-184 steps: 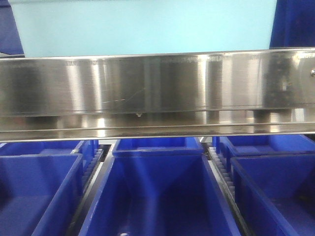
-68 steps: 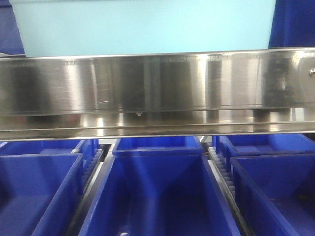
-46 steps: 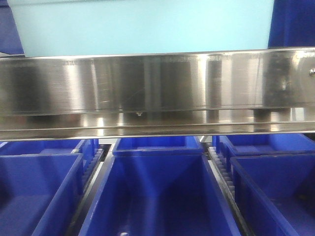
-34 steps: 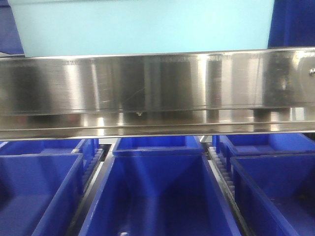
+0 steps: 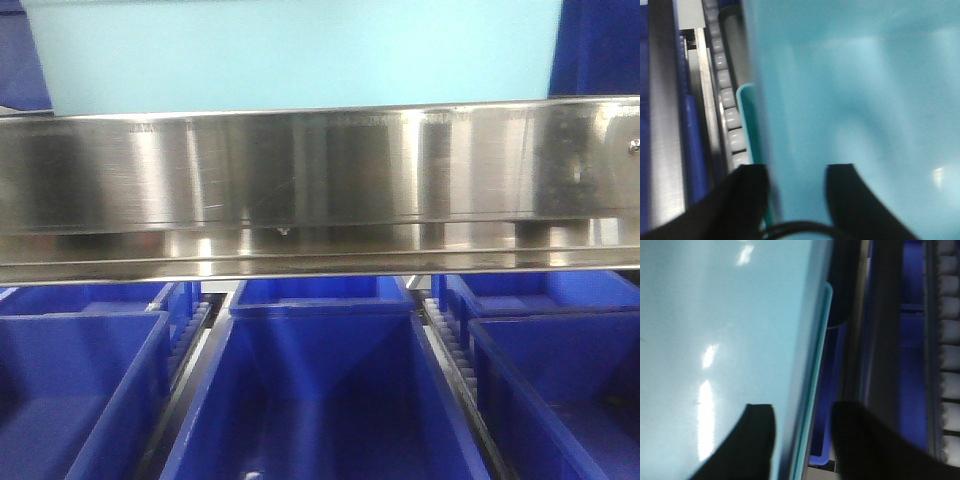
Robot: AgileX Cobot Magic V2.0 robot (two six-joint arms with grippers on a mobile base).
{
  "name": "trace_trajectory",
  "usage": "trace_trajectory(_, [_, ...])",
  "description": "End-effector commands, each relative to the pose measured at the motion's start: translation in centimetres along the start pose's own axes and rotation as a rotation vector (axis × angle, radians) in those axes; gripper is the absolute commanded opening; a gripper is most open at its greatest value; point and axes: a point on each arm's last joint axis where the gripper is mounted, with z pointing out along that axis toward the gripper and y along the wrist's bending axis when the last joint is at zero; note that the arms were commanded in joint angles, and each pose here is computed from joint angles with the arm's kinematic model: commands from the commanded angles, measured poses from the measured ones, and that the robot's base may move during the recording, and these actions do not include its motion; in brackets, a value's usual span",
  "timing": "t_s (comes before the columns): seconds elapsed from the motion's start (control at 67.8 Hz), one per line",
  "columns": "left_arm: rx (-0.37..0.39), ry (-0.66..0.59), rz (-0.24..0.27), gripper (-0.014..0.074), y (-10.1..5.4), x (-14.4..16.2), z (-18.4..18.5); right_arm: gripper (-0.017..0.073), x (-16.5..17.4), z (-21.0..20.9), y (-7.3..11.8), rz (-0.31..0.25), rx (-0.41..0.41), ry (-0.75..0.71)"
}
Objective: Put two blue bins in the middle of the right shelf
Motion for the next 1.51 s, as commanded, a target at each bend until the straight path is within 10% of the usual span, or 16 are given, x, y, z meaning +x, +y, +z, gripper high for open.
trace_trajectory(0.0, [0.026,-0.044,-0.001,0.0364,-0.4,-0.3,-1.0,0.0389,-0.2,-0.2,-0.2,-0.001,0.017,-0.024])
trace_trajectory(0.118, [0.028,-0.055,0.001,0.0523,-0.4,-0.3,-1.6,0.0577,-0.2,-0.8,-0.2,-0.002,0.015,-0.038])
trace_trajectory(0.576, [-0.070,-0.198,0.047,0.0590,0.0,0.4,-8.5,0.0559,1.2,-8.3,0.1,-0.016,0.011,-0.155])
trace_trajectory(0.915, [-0.035,0.037,0.009,0.0590,0.5,4.4,-3.5,0.0559,2.2,-5.7,-0.3,-0.015,0.022,-0.085])
trace_trajectory(1.491, [-0.042,0.085,-0.021,0.0590,1.5,5.8,4.8,0.0559,2.2,4.7,-0.6,0.004,-0.004,0.054])
